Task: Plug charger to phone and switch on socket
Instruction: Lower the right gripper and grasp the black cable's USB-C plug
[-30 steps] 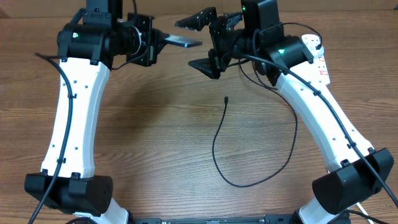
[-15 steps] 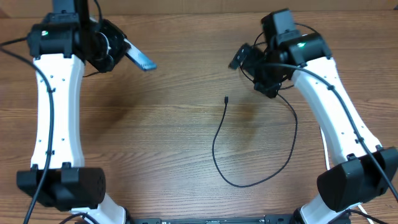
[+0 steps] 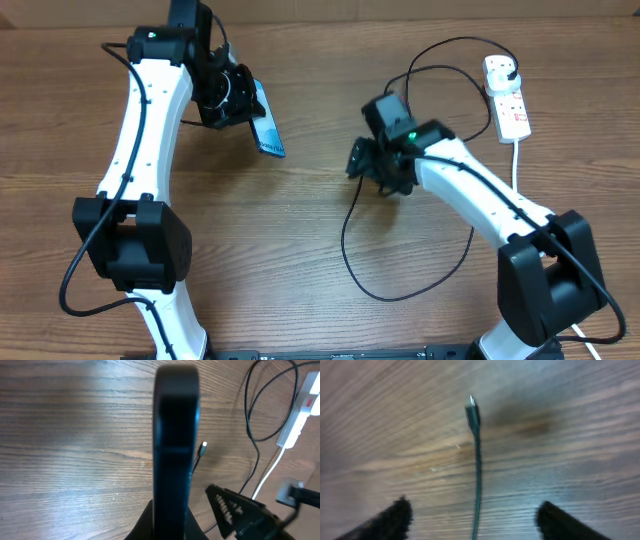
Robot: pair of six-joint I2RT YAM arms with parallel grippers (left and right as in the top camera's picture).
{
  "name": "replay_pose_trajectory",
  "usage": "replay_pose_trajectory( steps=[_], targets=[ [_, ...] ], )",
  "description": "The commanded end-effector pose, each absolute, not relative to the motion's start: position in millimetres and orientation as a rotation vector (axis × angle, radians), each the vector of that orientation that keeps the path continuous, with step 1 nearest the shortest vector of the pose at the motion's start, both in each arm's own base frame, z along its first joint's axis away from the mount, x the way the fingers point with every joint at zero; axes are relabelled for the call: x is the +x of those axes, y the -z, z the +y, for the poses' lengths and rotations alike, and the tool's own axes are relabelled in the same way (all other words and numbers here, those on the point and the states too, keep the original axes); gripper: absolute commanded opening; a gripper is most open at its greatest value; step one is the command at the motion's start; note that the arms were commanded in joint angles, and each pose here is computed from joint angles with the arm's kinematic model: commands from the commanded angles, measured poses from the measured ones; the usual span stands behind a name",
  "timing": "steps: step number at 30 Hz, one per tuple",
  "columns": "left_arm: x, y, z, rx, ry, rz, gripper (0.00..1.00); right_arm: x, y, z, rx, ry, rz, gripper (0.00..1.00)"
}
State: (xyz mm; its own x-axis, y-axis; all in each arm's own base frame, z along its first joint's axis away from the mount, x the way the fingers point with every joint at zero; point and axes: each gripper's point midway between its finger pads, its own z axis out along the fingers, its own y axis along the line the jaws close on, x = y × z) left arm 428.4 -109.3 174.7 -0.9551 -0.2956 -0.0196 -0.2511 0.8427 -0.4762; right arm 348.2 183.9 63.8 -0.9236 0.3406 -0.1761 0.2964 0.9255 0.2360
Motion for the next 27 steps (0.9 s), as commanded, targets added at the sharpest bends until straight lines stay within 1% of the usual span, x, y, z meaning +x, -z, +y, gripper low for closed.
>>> replay_pose_trajectory(
  steps=[1, 4, 10, 13, 17, 21, 24, 27],
  targets=[
    [429.3, -177.8, -115.7, -0.359, 0.791, 2.915, 0.04, 351.7, -59.3, 180.3, 0.467, -0.278, 2.841, 0.65],
    [429.4, -177.6, -115.1, -0.359, 0.787, 2.915, 0.04, 356.3, -57.6, 184.4, 0.421, -0.292, 2.829, 0.61],
    [429.2, -177.5, -115.2, -0.359, 0.787, 2.916, 0.04, 358.2, -44.7, 190.3, 0.3, -0.313, 2.874, 0.59],
    [429.2, -177.6, -115.3, -0.359, 0.787, 2.916, 0.04, 364.7, -51.1, 196.7, 0.209, -0.379, 2.902, 0.59],
    [429.0, -177.8, -115.7, -0.359, 0.791, 2.916, 0.04, 375.1, -56.7, 198.7, 0.147, -0.36, 2.928, 0.58],
    [428.5, -177.6, -115.6, -0.36, 0.791, 2.919, 0.04, 383.3, -42.2, 197.3, 0.158, -0.289, 2.971, 0.54],
    [427.2, -177.3, -115.5, -0.362, 0.79, 2.924, 0.04, 386.8, -27.7, 196.6, 0.167, -0.243, 3.011, 0.53],
    [427.4, -177.4, -115.6, -0.357, 0.79, 2.923, 0.04, 389.9, -23.4, 197.7, 0.169, -0.232, 3.022, 0.5]
  ],
)
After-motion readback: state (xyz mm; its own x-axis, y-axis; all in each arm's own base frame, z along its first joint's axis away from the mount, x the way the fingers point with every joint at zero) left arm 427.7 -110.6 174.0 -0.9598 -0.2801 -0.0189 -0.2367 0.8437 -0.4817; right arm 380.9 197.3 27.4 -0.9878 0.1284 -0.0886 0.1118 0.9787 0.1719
